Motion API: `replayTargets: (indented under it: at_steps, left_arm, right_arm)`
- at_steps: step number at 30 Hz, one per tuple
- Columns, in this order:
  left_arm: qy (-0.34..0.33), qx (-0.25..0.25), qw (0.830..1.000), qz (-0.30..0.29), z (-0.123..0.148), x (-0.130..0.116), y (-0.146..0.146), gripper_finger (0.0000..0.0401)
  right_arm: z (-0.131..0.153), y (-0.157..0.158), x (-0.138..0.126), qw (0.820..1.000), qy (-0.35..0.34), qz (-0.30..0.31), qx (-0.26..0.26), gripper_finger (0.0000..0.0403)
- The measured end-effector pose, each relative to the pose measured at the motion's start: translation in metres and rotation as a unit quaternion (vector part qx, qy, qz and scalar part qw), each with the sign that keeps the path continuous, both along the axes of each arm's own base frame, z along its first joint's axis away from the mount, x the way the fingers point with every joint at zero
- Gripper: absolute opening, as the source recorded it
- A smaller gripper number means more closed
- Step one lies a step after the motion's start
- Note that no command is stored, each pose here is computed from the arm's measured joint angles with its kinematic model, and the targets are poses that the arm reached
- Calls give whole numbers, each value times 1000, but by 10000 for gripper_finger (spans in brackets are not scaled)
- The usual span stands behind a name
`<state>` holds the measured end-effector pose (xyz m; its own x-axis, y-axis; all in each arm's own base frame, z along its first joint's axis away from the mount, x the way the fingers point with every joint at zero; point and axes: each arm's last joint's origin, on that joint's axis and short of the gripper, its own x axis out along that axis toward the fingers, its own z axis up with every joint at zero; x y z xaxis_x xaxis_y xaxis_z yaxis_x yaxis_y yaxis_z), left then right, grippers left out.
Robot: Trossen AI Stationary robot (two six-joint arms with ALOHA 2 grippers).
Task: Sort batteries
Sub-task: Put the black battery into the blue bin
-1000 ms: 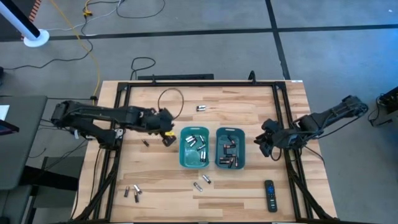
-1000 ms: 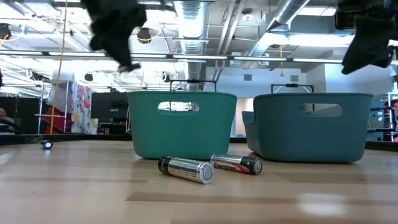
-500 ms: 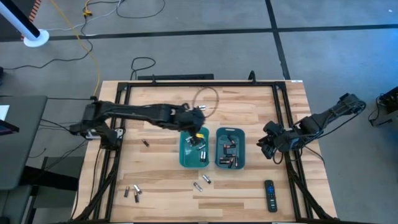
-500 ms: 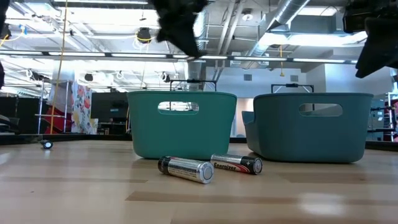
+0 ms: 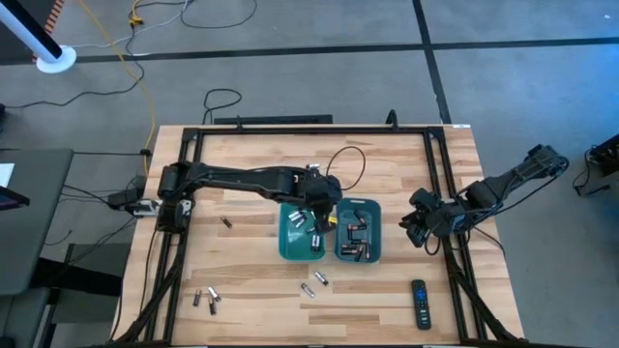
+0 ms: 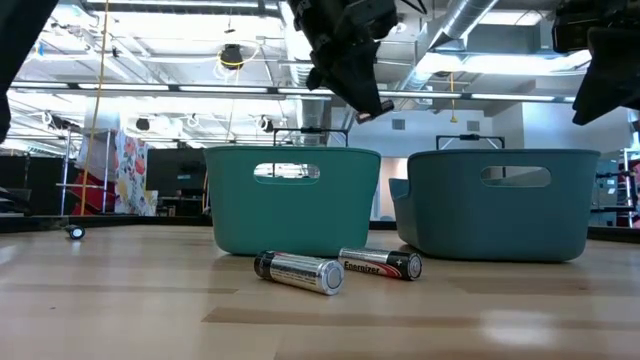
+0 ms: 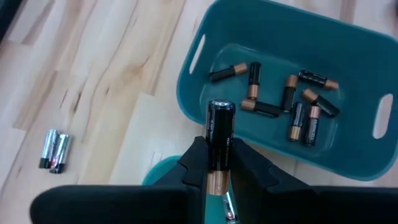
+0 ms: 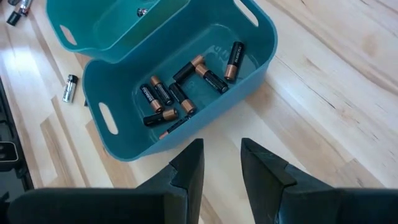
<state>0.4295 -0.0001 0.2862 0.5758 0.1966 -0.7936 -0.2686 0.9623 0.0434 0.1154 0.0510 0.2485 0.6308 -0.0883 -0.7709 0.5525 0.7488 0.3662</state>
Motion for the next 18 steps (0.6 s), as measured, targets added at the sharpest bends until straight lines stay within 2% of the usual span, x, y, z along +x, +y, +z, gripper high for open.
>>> replayTargets:
  at_steps: [13,18]
  left_arm:
    - [8,-17,1000,4,1,-3,-1,38]
    - [-29,-13,999,-18,4,4,-1,42]
  right_arm:
    - [0,0,0,1000,0,0,0,123]
    - [0,0,0,1000,0,0,-1,123]
